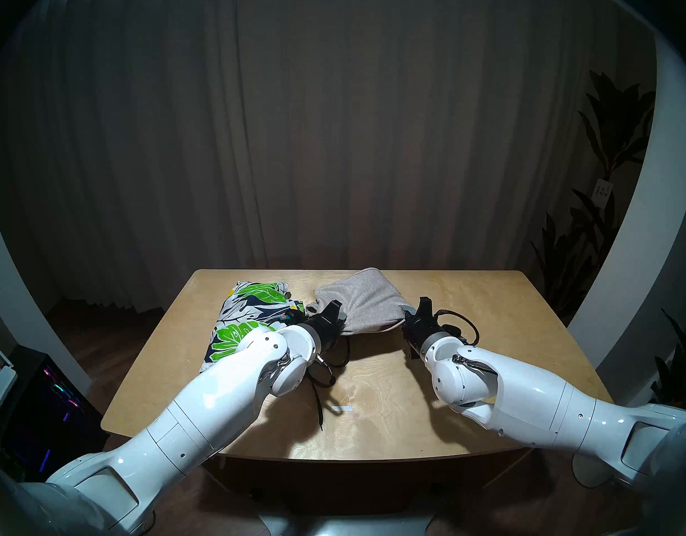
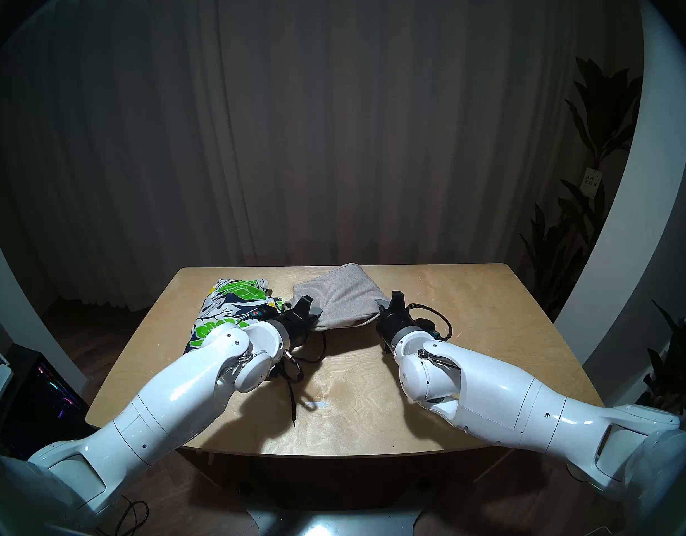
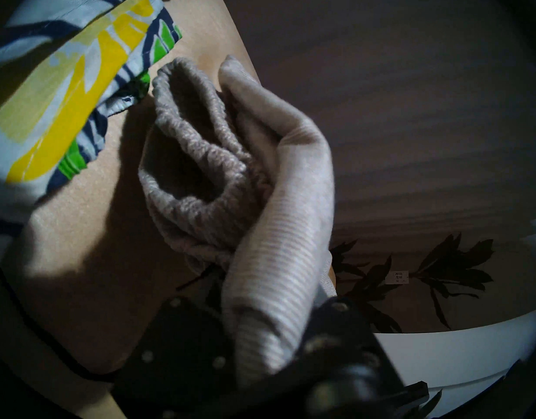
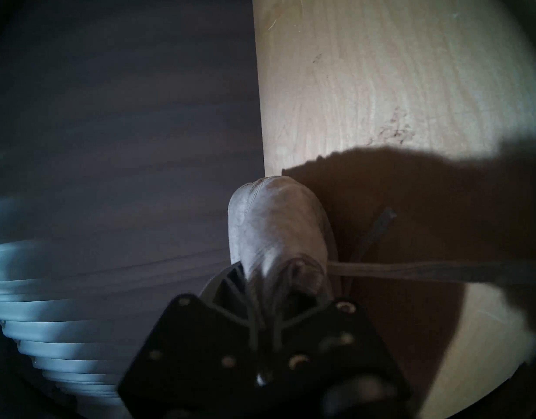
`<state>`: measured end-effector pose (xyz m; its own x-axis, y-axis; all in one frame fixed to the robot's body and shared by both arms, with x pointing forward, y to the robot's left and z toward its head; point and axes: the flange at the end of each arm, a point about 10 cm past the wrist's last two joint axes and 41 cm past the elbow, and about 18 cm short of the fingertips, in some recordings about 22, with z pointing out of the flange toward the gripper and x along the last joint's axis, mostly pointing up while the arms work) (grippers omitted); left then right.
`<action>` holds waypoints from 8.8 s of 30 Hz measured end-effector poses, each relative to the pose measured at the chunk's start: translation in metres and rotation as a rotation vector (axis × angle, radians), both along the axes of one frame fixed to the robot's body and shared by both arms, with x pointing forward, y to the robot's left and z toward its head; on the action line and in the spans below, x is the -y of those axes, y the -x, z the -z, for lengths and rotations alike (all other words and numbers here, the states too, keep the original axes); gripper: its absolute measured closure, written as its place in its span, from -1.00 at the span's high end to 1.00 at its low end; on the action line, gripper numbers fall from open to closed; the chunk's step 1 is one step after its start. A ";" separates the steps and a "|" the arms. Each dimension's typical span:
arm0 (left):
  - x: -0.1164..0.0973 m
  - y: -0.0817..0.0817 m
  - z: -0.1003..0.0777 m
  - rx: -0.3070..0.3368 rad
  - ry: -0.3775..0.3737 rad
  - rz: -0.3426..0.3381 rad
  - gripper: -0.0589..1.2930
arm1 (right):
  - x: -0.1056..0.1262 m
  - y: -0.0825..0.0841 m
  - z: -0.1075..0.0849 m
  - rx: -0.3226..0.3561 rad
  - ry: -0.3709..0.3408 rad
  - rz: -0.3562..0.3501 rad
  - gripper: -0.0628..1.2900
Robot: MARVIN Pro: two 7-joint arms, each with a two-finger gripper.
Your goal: Fold pants twice and stack them
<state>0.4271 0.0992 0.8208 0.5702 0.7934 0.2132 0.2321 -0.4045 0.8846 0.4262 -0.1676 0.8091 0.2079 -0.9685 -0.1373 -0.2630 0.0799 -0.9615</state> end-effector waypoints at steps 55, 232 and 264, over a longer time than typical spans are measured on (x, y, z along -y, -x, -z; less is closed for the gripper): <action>-0.031 -0.033 -0.098 0.339 -0.057 -0.092 -0.82 | -0.035 -0.030 -0.114 0.255 -0.212 -0.014 -0.88; -0.188 0.057 -0.077 0.827 -0.793 -0.022 0.88 | 0.128 -0.071 -0.117 0.273 0.825 0.010 0.93; -0.184 0.002 -0.058 0.771 -1.059 0.042 0.88 | 0.197 -0.076 -0.144 0.388 1.138 -0.098 0.93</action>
